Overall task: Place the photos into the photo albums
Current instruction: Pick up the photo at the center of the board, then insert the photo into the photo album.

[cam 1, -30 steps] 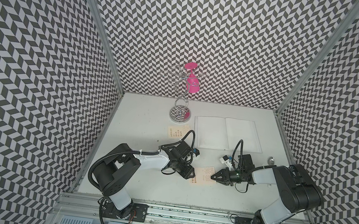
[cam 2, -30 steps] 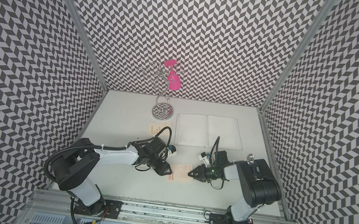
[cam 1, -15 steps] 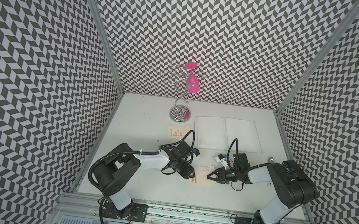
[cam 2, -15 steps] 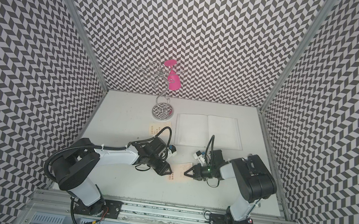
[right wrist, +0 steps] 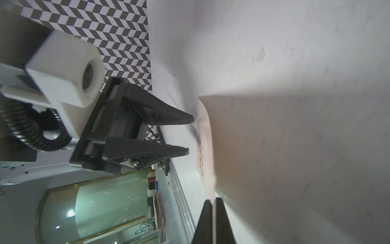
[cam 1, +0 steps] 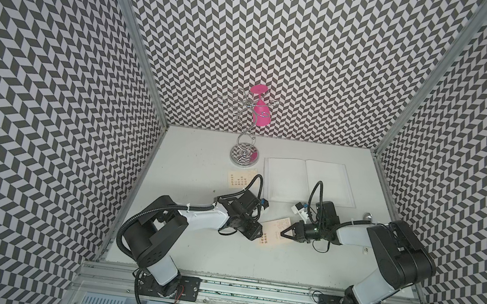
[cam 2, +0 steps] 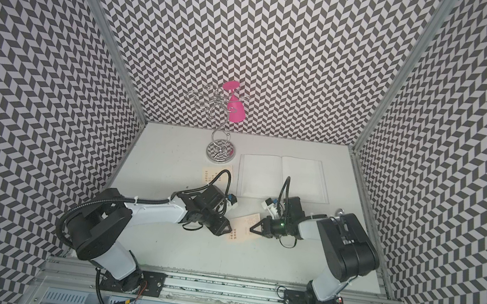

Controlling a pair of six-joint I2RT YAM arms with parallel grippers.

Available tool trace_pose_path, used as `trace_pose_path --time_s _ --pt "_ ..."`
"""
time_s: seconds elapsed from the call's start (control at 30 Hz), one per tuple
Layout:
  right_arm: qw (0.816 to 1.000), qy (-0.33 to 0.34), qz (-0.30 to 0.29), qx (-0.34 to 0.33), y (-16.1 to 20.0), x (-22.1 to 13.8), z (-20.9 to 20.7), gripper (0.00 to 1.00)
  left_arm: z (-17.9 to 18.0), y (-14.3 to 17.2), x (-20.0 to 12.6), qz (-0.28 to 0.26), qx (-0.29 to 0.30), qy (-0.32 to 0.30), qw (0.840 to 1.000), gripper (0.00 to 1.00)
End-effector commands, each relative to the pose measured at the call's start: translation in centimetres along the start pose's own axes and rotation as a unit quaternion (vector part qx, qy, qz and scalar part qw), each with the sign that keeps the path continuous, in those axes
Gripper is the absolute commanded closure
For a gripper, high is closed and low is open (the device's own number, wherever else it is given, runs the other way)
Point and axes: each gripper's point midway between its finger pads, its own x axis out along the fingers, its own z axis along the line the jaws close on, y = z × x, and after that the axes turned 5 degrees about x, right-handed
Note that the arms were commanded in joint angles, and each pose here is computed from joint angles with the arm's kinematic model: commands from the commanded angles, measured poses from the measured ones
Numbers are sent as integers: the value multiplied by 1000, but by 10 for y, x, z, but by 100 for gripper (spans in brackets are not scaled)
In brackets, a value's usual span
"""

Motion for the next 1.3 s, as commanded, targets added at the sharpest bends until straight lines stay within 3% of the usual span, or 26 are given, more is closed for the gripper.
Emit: trace_pose_path --time_s 0.0,0.17,0.27,0.4,0.57,0.77,1.0,1.27 --pt "998 1 -25 -50 -19 -14 26 100 2 -57 -40 -98 24 -40 994 57" --pt "989 15 -99 -107 -66 -53 71 100 -10 -141 -103 -233 69 -65 968 56" --pt "977 35 -167 -130 -105 -88 85 100 -15 -182 -126 -278 84 -72 954 57" --pt "957 77 -245 -135 -156 -128 78 100 -17 -223 -132 -307 94 -70 944 57" --pt "943 98 -287 -133 -197 -162 58 100 -25 -246 -99 -304 107 -20 947 58" --pt "933 138 -315 -102 -210 -187 10 100 -8 -254 -32 -268 81 -2 960 58" --pt "930 139 -337 -50 -202 -204 -32 99 24 -240 46 -183 51 -18 982 58" --pt "930 169 -324 -21 -201 -204 -61 99 66 -197 90 -106 8 -39 994 58"
